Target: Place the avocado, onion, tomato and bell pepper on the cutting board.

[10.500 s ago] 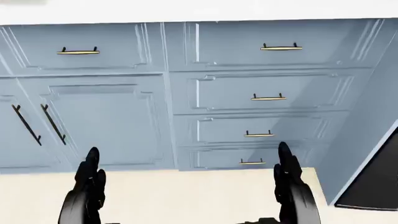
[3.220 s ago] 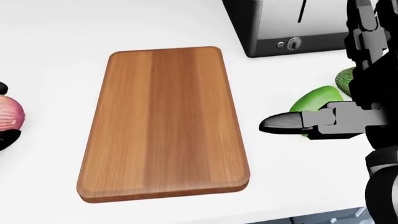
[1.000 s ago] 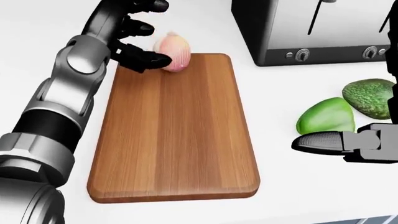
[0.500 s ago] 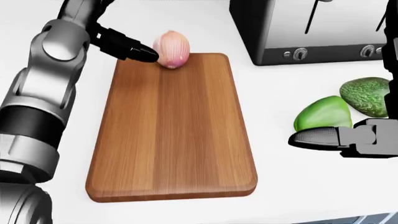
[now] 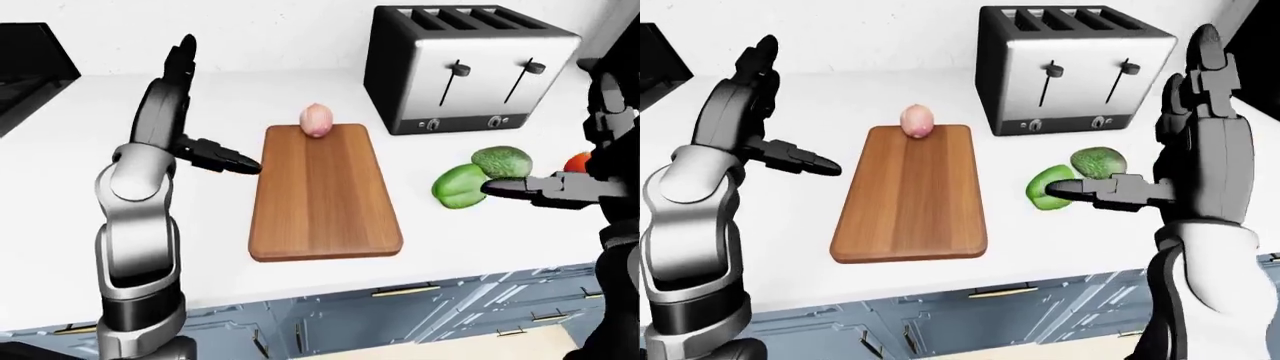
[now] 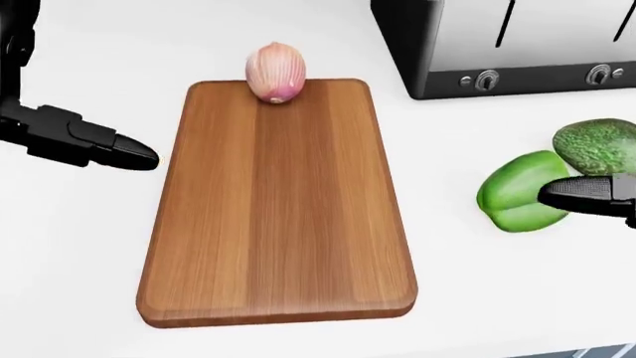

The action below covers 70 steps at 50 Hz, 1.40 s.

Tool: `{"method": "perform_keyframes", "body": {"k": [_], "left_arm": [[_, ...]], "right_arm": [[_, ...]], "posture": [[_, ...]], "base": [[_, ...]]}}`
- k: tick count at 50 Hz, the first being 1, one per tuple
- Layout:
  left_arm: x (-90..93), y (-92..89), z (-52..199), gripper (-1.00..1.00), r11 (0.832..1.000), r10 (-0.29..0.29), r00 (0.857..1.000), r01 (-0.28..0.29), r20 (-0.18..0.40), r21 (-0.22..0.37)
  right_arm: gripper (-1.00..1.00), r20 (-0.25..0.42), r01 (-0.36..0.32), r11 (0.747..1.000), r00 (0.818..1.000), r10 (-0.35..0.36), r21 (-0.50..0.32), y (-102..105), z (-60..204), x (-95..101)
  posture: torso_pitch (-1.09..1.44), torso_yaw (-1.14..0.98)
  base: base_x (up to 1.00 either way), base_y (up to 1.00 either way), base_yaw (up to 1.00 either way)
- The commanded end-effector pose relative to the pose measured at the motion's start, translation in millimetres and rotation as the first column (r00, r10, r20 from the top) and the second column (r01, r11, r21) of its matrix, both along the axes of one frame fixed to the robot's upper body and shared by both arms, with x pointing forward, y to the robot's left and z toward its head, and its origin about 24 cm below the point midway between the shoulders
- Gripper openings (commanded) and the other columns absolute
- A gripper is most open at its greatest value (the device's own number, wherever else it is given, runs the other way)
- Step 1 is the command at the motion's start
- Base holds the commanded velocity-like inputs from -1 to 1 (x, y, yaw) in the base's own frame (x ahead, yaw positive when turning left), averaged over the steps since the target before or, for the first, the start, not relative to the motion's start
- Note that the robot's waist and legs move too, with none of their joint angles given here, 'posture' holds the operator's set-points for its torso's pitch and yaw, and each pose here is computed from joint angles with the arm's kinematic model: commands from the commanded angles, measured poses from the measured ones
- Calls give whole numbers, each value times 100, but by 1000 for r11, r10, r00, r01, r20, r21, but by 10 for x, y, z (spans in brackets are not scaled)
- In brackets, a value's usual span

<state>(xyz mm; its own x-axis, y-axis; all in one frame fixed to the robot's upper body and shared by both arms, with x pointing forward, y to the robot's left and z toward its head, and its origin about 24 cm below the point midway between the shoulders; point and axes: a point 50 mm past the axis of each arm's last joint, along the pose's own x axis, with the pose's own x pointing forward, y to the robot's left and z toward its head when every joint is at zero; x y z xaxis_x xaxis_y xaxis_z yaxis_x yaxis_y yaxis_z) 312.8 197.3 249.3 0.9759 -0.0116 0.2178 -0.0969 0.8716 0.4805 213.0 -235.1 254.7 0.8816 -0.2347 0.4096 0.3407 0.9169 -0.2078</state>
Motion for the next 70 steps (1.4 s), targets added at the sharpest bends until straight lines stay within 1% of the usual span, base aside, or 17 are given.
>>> {"method": "perform_keyframes", "body": {"k": [1, 3, 6, 9, 15, 20, 23, 27, 31, 35, 39, 48, 49, 50, 54, 62, 70], "left_arm": [[-84, 6, 182, 100, 1000, 9, 995, -10, 95, 9], [-105, 17, 161, 100, 1000, 12, 996, -13, 90, 15], [-158, 49, 150, 100, 1000, 27, 995, -28, 95, 1], [-190, 62, 125, 100, 1000, 31, 995, -31, 92, -3], [-220, 57, 133, 100, 1000, 28, 996, -28, 89, -4], [-219, 34, 74, 100, 1000, 20, 997, -20, 77, -6], [-221, 38, 59, 100, 1000, 21, 997, -20, 73, -6], [-225, 24, 47, 100, 1000, 14, 997, -14, 71, -5], [-230, 22, 15, 100, 1000, 15, 998, -15, 66, -3], [-221, 11, -4, 100, 1000, 11, 998, -10, 63, -4], [-229, 26, -13, 100, 1000, 13, 998, -13, 61, -3], [-246, 35, -42, 100, 1000, 17, 998, -17, 54, 0], [-249, 36, -43, 100, 1000, 17, 998, -17, 54, 4], [-250, 40, -43, 100, 1000, 18, 998, -18, 53, 3], [-244, 46, -45, 100, 1000, 24, 998, -24, 51, 5], [-212, 46, -31, 100, 999, 32, 998, -32, 48, 13], [-226, 56, -30, 100, 999, 39, 998, -40, 45, 16]], "right_arm": [[100, 57, 31, 999, 998, -28, -39, -55, 135, -75], [100, 48, 63, 998, 997, -62, -23, -139, 146, -79], [100, 42, 78, 996, 996, -76, -45, -207, 185, -88], [100, 12, 19, 995, 1000, -18, -100, -104, 190, -61], [100, -58, -21, 979, 998, 9, -203, -24, 240, -3], [100, -123, -51, 953, 992, 14, -297, 25, 213, 53], [100, -135, -62, 948, 991, 21, -311, 44, 234, 72], [100, -164, -76, 928, 986, 16, -365, 57, 243, 107], [100, -211, -105, 897, 977, 13, -429, 91, 171, 157], [100, -234, -128, 880, 972, 20, -457, 145, 98, 203], [100, -240, -128, 873, 971, 13, -470, 157, 71, 231], [100, -257, -141, 876, 966, 20, -461, 192, -26, 261], [97, -260, -145, 879, 965, 25, -454, 199, -47, 269], [84, -261, -146, 880, 965, 26, -452, 202, -57, 271], [65, -261, -150, 889, 965, 36, -433, 212, -81, 281], [54, -255, -154, 911, 965, 56, -383, 220, -153, 305], [51, -267, -165, 920, 961, 69, -356, 242, -270, 328]], "posture": [[0, 0], [0, 0], [0, 0], [0, 0], [0, 0], [0, 0], [0, 0], [0, 0], [0, 0], [0, 0], [0, 0], [0, 0], [0, 0], [0, 0], [0, 0], [0, 0], [0, 0]], "base": [[0, 0, 0], [0, 0, 0], [0, 0, 0], [0, 0, 0], [0, 0, 0], [0, 0, 0], [0, 0, 0], [0, 0, 0], [0, 0, 0], [0, 0, 0], [0, 0, 0], [0, 0, 0], [0, 0, 0], [0, 0, 0], [0, 0, 0], [0, 0, 0], [0, 0, 0]]}}
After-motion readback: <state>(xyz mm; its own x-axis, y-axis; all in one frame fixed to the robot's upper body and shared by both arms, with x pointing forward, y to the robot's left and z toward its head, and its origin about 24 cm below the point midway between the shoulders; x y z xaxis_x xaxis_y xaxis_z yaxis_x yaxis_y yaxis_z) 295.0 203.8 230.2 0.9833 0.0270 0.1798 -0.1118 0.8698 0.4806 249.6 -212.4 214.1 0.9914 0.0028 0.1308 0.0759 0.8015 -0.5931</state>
